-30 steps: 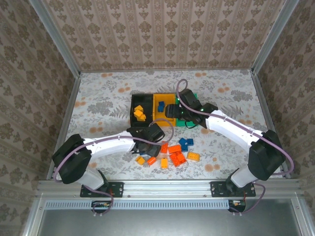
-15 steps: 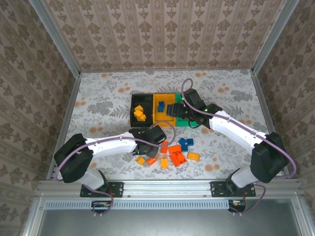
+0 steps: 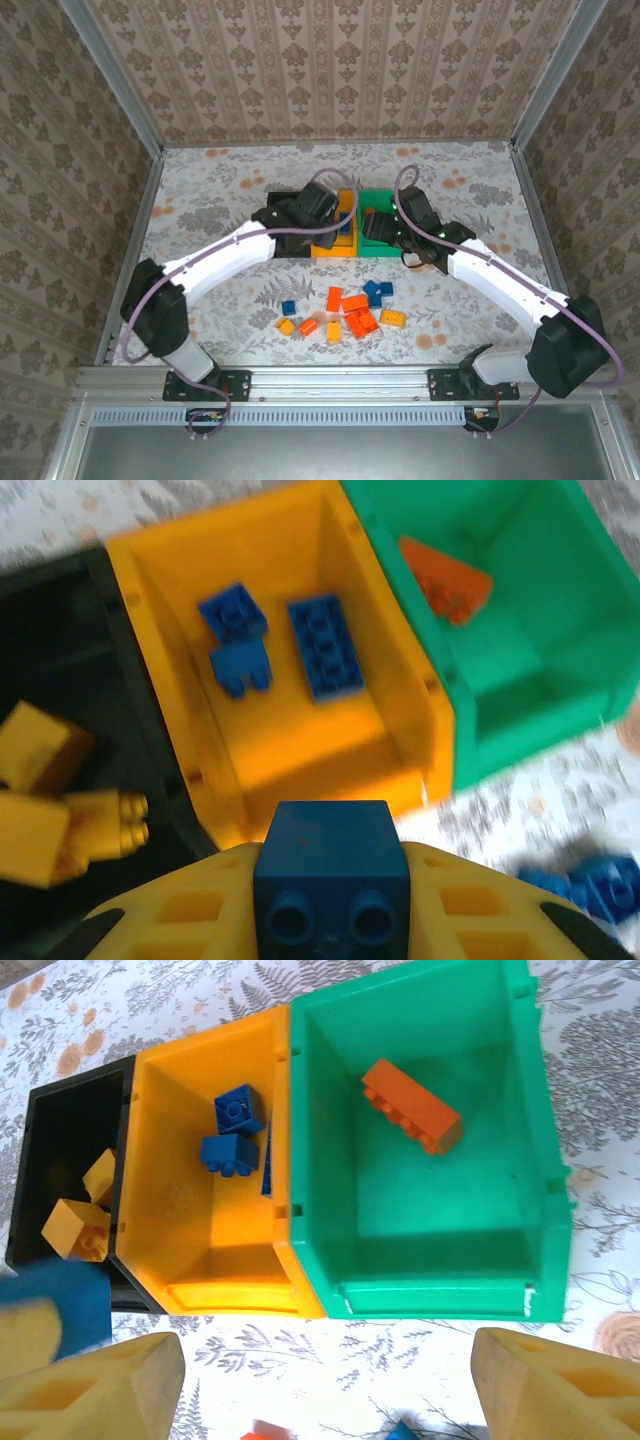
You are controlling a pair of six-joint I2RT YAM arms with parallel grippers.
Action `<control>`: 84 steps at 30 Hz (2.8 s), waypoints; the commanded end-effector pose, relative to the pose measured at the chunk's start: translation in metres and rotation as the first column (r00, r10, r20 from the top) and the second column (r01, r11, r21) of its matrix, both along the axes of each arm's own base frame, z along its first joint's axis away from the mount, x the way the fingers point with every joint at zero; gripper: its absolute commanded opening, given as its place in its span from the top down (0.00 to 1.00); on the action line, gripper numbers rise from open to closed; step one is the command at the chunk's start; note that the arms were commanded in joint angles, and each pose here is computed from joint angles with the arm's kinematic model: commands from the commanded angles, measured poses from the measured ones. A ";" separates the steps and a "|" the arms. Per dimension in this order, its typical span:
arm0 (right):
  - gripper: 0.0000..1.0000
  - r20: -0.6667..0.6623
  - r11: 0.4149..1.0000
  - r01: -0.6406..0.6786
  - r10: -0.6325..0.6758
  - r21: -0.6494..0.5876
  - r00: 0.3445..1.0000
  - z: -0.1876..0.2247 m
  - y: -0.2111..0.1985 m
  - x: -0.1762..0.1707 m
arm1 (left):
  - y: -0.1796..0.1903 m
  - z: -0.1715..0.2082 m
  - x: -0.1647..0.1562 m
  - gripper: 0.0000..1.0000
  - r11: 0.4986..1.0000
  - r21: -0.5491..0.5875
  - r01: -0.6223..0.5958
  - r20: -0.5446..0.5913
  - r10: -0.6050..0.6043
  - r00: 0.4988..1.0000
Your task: Sort the legos into containers by color
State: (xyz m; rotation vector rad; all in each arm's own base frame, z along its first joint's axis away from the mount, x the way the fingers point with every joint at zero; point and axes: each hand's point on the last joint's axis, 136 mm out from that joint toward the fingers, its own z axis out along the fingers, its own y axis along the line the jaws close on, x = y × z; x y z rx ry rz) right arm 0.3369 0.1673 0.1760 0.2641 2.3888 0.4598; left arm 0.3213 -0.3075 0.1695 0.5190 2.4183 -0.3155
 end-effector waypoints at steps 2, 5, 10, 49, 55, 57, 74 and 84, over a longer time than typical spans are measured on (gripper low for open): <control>0.23 -0.010 0.999 0.047 -0.047 -0.014 0.999 -0.002 -0.021 -0.013 | -0.010 -0.022 0.035 0.68 0.998 0.056 0.003 -0.014 -0.002 1.000; 0.23 -0.011 0.998 0.054 -0.054 -0.014 0.998 -0.001 -0.028 -0.020 | -0.016 -0.038 0.051 0.68 0.996 0.086 -0.008 -0.031 0.011 0.999; 0.22 -0.032 1.000 0.030 -0.030 -0.006 0.999 -0.004 -0.030 -0.034 | -0.024 -0.054 0.065 0.63 0.996 0.083 -0.025 -0.066 0.031 0.997; 0.45 -0.405 0.966 -0.116 0.011 -0.233 0.914 -0.146 -0.024 -0.082 | 0.089 -0.002 -0.078 0.00 0.976 -0.160 -0.145 0.016 0.149 0.989; 0.47 -0.409 0.949 -0.067 -0.068 -0.307 0.910 -0.150 -0.043 -0.086 | 0.100 -0.008 -0.079 0.00 0.973 -0.154 -0.174 0.009 0.178 0.984; 0.49 -0.409 0.936 -0.033 -0.122 -0.351 0.904 -0.148 -0.059 -0.090 | 0.102 -0.009 -0.079 0.00 0.972 -0.154 -0.177 0.008 0.180 0.984; 0.33 -0.396 0.962 -0.001 -0.111 -0.272 0.912 -0.149 -0.048 -0.074 | 0.109 -0.012 -0.079 0.00 0.968 -0.156 -0.195 0.007 0.199 0.980; 0.60 -0.391 0.955 0.018 -0.139 -0.296 0.910 -0.154 -0.054 -0.068 | 0.121 -0.016 -0.082 0.00 0.961 -0.152 -0.230 0.003 0.233 0.972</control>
